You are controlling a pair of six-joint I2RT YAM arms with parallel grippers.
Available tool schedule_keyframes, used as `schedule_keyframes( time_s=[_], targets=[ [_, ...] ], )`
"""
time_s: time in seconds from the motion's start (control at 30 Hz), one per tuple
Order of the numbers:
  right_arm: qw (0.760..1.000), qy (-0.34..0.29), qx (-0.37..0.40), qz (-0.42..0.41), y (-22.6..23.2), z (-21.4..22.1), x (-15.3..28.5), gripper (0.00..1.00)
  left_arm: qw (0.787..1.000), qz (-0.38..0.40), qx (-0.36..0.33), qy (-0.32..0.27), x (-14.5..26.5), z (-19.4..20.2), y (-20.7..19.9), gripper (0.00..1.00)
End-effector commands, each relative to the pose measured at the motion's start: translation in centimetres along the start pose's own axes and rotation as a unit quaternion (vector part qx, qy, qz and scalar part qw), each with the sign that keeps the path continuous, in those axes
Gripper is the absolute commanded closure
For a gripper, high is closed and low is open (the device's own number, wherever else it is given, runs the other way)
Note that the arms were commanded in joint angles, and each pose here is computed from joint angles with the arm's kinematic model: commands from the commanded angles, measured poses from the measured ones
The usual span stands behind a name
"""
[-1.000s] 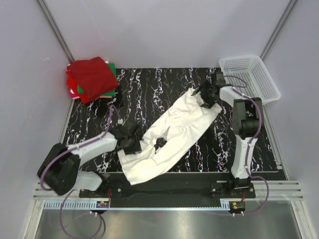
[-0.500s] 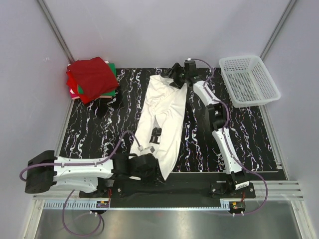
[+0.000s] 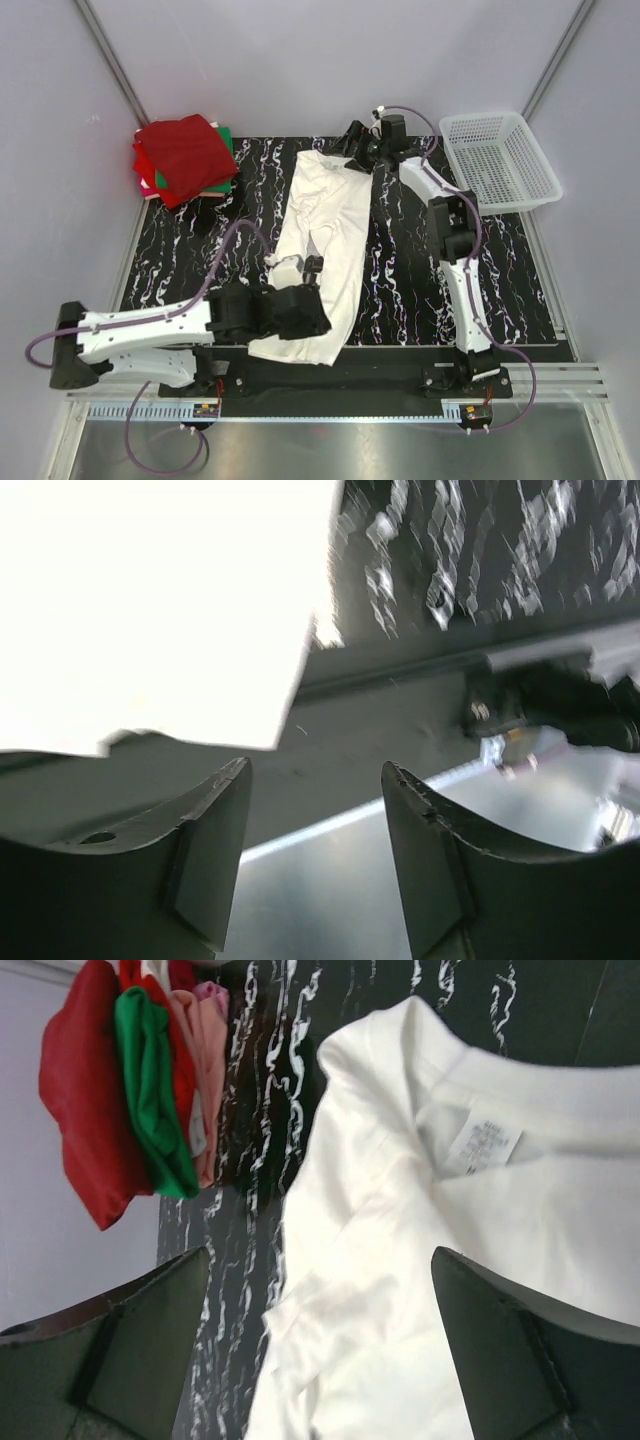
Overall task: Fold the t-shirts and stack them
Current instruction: Fold the tshirt
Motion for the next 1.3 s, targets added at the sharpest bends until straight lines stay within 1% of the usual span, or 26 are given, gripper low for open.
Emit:
schedule_keyframes(
  time_s=[0.0, 0.03, 0.07, 0.1, 0.13, 0.17, 0.23, 0.3, 0.37, 0.4, 0.5, 0.53, 0.67, 0.7, 0.8, 0.83, 0.9, 0.93, 1.0, 1.07, 1.1, 1.13, 1.17, 1.2, 1.23, 1.27],
  targets=[
    [0.992, -0.091, 0.088, -0.005, 9.6, -4.5, 8.6, 0.01, 0.995, -0.061, -0.012, -0.079, 1.6, -4.7, 3.9, 0.4],
    [0.991, -0.098, 0.085, 0.01, 11.0, -4.2, 11.0, 0.0, 0.994, -0.066, -0.012, -0.082, 1.6, -5.0, 4.9, 0.4],
    [0.993, -0.087, 0.067, 0.052, 8.3, -2.5, 11.5, 0.0, 0.992, -0.078, 0.0, -0.095, 1.3, -6.3, 6.1, 0.39],
    [0.99, -0.1, 0.059, 0.083, 7.3, -2.2, 12.5, 0.0, 0.992, -0.081, 0.004, -0.099, 1.1, -6.9, 6.7, 0.4],
    [0.987, -0.111, 0.053, 0.1, 7.9, -1.7, 14.4, 0.0, 0.992, -0.082, 0.006, -0.095, 0.8, -6.9, 7.5, 0.4],
    [0.985, -0.101, 0.031, 0.136, 5.2, -0.1, 14.7, 0.0, 0.99, -0.097, 0.013, -0.105, 0.6, -8.2, 8.9, 0.4],
    [0.981, -0.101, 0.02, 0.165, 4.2, 0.8, 15.9, 0.01, 0.988, -0.107, 0.02, -0.11, 0.0, -8.9, 10.2, 0.39],
    [0.979, -0.067, 0.006, 0.191, 2.2, 2.9, 16.0, 0.05, 0.985, -0.125, 0.022, -0.121, -0.7, -10.0, 11.6, 0.39],
    [0.977, -0.041, -0.007, 0.207, 0.5, 4.4, 15.6, 0.08, 0.983, -0.142, 0.029, -0.109, -2.3, -10.0, 13.1, 0.39],
    [0.977, -0.031, -0.01, 0.211, 0.0, 4.9, 15.3, 0.09, 0.984, -0.13, 0.028, -0.116, -3.1, -10.5, 12.9, 0.4],
    [0.967, 0.0, -0.023, 0.254, -2.6, 6.5, 14.5, 0.12, 0.989, -0.117, 0.037, -0.086, -6.3, -9.8, 13.3, 0.46],
    [0.961, 0.016, -0.033, 0.274, -4.1, 7.3, 14.2, 0.13, 0.99, -0.122, 0.04, -0.06, -7.6, -8.9, 13.7, 0.48],
    [0.953, 0.034, -0.04, 0.297, -6.4, 8.0, 13.1, 0.18, 0.991, -0.125, 0.049, -0.026, -9.9, -7.6, 14.1, 0.53],
    [0.952, 0.046, -0.044, 0.298, -7.2, 8.6, 12.5, 0.23, 0.99, -0.132, 0.049, -0.014, -10.4, -7.0, 14.5, 0.53],
    [0.953, 0.059, -0.043, 0.293, -7.7, 8.6, 11.2, 0.31, 0.99, -0.131, 0.054, -0.009, -10.9, -6.7, 14.6, 0.53],
    [0.95, 0.073, -0.051, 0.298, -8.8, 9.3, 10.5, 0.38, 0.99, -0.133, 0.055, -0.003, -11.1, -6.3, 14.8, 0.53],
    [0.953, 0.084, -0.058, 0.286, -9.0, 9.1, 9.2, 0.45, 0.99, -0.125, 0.063, 0.002, -11.5, -5.8, 14.8, 0.54],
    [0.955, 0.081, -0.055, 0.279, -8.3, 8.5, 8.6, 0.53, 0.99, -0.121, 0.067, 0.007, -11.6, -5.5, 14.8, 0.53],
    [0.953, 0.088, -0.062, 0.285, -9.5, 8.6, 7.6, 0.6, 0.992, -0.098, 0.083, 0.017, -12.0, -4.7, 14.3, 0.54],
    [0.954, 0.083, -0.057, 0.281, -9.1, 7.5, 6.7, 0.69, 0.992, -0.073, 0.1, 0.016, -12.5, -4.5, 13.6, 0.55],
    [0.951, 0.089, -0.06, 0.289, -10.2, 7.8, 6.1, 0.72, 0.992, -0.059, 0.108, 0.03, -12.5, -3.8, 13.5, 0.55],
    [0.954, 0.082, -0.053, 0.283, -9.4, 6.8, 5.6, 0.76, 0.992, -0.051, 0.113, 0.031, -12.6, -3.6, 13.3, 0.55],
    [0.954, 0.081, -0.048, 0.284, -9.5, 6.4, 5.3, 0.83, 0.991, -0.041, 0.121, 0.03, -12.7, -3.8, 12.9, 0.56],
    [0.95, 0.082, -0.048, 0.298, -11.1, 6.5, 4.7, 0.85, 0.991, -0.035, 0.122, 0.033, -12.7, -3.7, 12.6, 0.56],
    [0.953, 0.073, -0.039, 0.293, -10.1, 5.4, 4.3, 0.86, 0.991, -0.033, 0.124, 0.033, -12.7, -3.9, 12.5, 0.56],
    [0.952, 0.067, -0.033, 0.298, -10.4, 4.8, 4.2, 0.87, 0.991, -0.031, 0.125, 0.033, -12.6, -4.0, 12.3, 0.56]
  ],
)
Point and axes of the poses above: each gripper's point midway between its finger pads, its own x axis back along the fingers, its own y axis along the line the jaws close on, z = x × y, the point moved 2 cm from there along x, back along the fingers, and after that the axes turned 9 degrees about -x, right-handed, at the moved point
